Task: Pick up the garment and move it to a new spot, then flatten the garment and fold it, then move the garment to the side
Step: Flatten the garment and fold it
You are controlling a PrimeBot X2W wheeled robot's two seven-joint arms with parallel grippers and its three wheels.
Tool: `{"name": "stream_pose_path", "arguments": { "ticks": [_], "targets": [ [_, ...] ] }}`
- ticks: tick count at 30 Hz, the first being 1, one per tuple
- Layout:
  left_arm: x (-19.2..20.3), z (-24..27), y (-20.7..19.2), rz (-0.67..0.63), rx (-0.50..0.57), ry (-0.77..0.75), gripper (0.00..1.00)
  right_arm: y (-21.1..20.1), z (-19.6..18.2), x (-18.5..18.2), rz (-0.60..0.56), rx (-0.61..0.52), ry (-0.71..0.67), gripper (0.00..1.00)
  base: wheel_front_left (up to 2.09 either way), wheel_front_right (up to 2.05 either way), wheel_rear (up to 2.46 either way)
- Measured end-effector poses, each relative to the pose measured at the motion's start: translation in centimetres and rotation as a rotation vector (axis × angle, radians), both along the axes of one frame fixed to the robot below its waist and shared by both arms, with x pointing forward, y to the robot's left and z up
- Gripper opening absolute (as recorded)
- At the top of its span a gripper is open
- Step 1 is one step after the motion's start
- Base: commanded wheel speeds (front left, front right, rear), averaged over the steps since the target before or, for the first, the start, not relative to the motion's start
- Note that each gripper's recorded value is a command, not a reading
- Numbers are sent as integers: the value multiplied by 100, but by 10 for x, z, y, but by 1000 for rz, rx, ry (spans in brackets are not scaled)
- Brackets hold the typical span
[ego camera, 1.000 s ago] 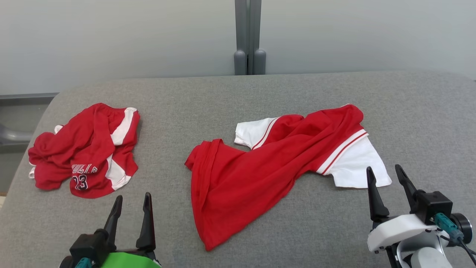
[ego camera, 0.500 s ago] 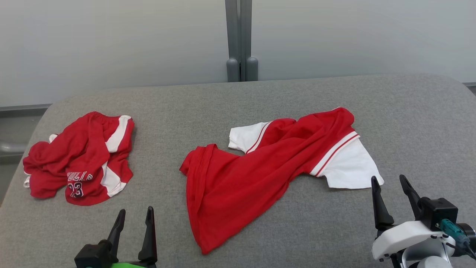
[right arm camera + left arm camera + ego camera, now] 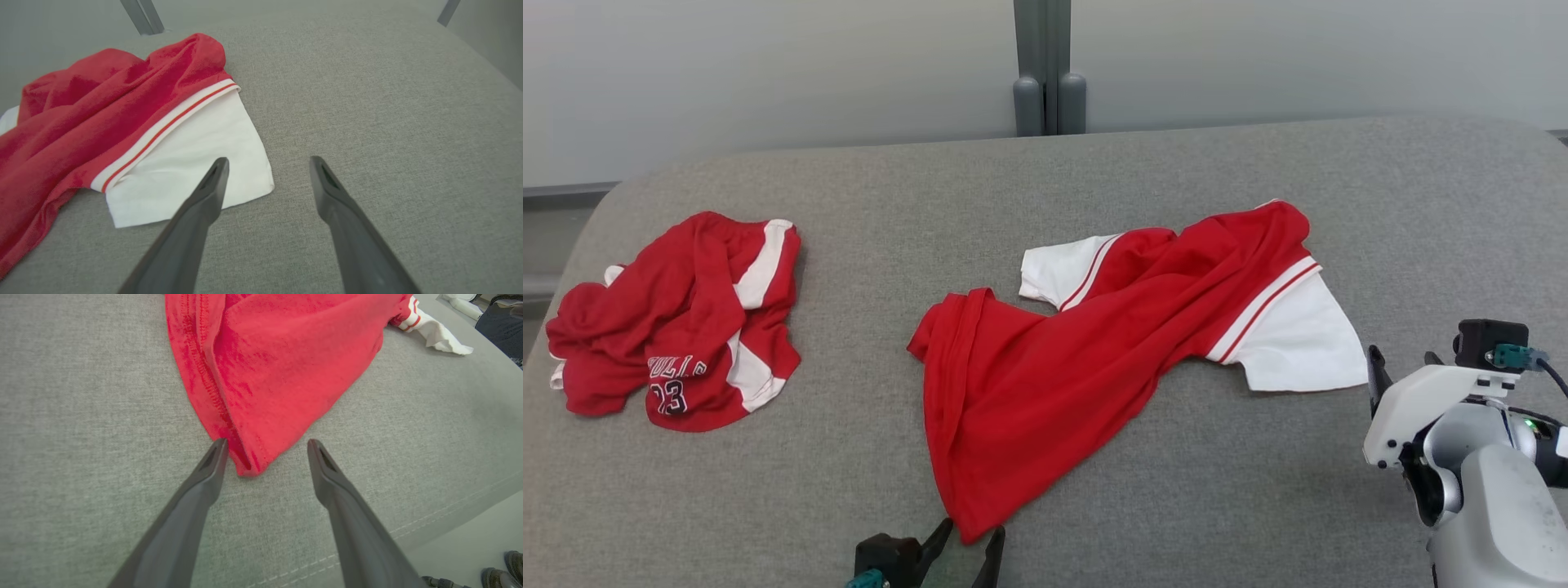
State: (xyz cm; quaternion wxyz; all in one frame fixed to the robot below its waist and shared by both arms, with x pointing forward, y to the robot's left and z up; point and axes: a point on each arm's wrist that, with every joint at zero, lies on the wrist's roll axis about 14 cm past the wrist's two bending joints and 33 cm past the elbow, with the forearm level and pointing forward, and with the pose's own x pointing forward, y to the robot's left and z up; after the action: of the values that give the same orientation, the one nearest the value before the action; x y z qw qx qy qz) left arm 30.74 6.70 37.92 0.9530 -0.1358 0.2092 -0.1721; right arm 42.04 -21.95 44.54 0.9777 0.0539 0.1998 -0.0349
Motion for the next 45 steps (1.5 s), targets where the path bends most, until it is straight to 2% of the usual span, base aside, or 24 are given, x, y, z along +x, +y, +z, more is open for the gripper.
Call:
{"name": "stream_pose_path", "arguments": {
  "ticks": [7, 14, 22, 23, 24, 25, 30, 34, 37, 40, 45],
  "targets": [
    [8, -14, -3, -27, -1, 46, 100, 11, -40, 14, 22, 14, 158, 100, 0, 0, 0],
    [13, -16, -3, -32, -9, 53, 100, 2, -59, 19, -11, 32, 221, 100, 0, 0, 0],
    [20, -21, -3, -37, -11, 59, 100, 16, -77, 27, -1, 91, 291, 100, 0, 0, 0],
    [21, -22, -3, -37, -11, 62, 44, 17, -78, 29, -6, 109, 294, 43, 0, 0, 0],
    [21, -22, -3, -41, -11, 62, 26, 18, -78, 30, -10, 121, 293, 4, 0, 0, 0],
    [23, -22, -4, -47, -9, 59, 0, 19, -78, 32, -6, 121, 293, 0, 0, 0, 0],
    [30, -20, -2, -40, -21, 50, 0, 23, -75, 41, -15, 159, 246, 0, 0, 0, 0],
    [51, 12, -1, 21, -113, -35, 0, 29, -51, 55, -19, 194, 125, 0, 0, 0, 0],
    [75, 64, 3, 89, -248, -170, 0, 34, -6, 76, -14, 248, -36, 0, 0, 0, 0],
    [88, 118, 9, 134, -405, -288, 0, 35, 57, 91, 19, 276, -222, 0, 0, 0, 0],
    [107, 196, 24, 98, -526, -422, 0, 29, 151, 88, 87, 269, -442, 0, 0, 0, 0]
  ]
}}
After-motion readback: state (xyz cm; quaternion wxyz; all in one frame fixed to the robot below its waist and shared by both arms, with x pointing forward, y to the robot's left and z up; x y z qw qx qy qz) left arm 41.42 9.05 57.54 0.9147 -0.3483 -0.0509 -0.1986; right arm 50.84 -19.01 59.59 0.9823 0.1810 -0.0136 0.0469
